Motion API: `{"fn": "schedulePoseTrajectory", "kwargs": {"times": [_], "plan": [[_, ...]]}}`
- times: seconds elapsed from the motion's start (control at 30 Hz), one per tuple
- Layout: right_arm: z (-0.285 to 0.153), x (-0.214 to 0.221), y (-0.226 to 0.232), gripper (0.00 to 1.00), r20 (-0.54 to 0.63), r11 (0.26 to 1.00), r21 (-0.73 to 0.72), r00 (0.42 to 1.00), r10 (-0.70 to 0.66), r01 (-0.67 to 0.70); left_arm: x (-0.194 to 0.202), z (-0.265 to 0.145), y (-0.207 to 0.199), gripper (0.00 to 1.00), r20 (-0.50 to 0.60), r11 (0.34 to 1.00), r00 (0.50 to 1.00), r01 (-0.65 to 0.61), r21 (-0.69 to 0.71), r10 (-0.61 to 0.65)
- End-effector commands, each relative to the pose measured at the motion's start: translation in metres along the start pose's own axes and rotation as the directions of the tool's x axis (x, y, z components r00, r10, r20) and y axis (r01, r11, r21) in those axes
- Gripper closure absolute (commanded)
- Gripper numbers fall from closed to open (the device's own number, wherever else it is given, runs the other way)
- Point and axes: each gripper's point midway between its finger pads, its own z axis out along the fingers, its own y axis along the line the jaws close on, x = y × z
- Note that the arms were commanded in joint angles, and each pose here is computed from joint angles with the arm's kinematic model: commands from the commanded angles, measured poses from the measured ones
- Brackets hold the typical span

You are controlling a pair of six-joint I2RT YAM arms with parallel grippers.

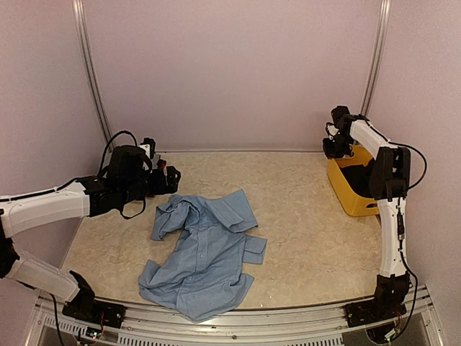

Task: Fold and stack the long sleeve shirts
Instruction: Move the bin to the corner of the board.

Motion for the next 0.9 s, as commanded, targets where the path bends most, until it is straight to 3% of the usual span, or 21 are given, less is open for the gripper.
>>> {"fn": "schedulePoseTrajectory", "kwargs": {"times": [0.0, 0.2, 0.43, 0.57, 0.67, 0.77, 0.87], "plan": [[0.007, -0.019, -0.006, 0.82, 0.070, 1.000, -0.001, 0.997, 0.018, -0.018, -0.002, 0.000, -0.001, 0.01, 0.000, 1.000, 1.000, 0.004, -0.015, -0.004], [-0.010, -0.028, -0.007, 0.64, 0.101, 0.999, -0.001, 0.994, 0.034, -0.034, -0.001, -0.002, -0.001, 0.01, -0.003, 1.000, 1.000, -0.008, -0.017, 0.008], [-0.092, -0.033, 0.006, 0.25, 0.225, 1.000, 0.022, 0.974, 0.016, -0.022, 0.007, -0.005, -0.011, 0.01, -0.056, 0.993, 0.993, -0.103, 0.049, 0.105], [-0.138, -0.018, 0.030, 0.19, 0.278, 0.999, 0.050, 0.960, -0.024, 0.011, 0.023, -0.001, -0.004, 0.01, -0.131, 0.995, 0.987, -0.091, 0.045, 0.096], [-0.169, 0.000, 0.071, 0.18, 0.314, 0.996, 0.031, 0.945, -0.088, 0.082, 0.034, 0.006, -0.010, 0.02, -0.176, 0.993, 0.981, -0.067, 0.094, 0.083], [-0.188, 0.036, 0.148, 0.18, 0.334, 0.962, -0.143, 0.926, -0.174, 0.232, 0.048, 0.013, -0.023, 0.02, -0.225, 0.986, 0.970, -0.061, 0.154, 0.095], [-0.203, 0.085, 0.227, 0.17, 0.347, 0.872, -0.320, 0.902, -0.256, 0.370, 0.068, 0.022, -0.025, 0.03, -0.281, 0.984, 0.953, -0.073, 0.161, 0.117]]}}
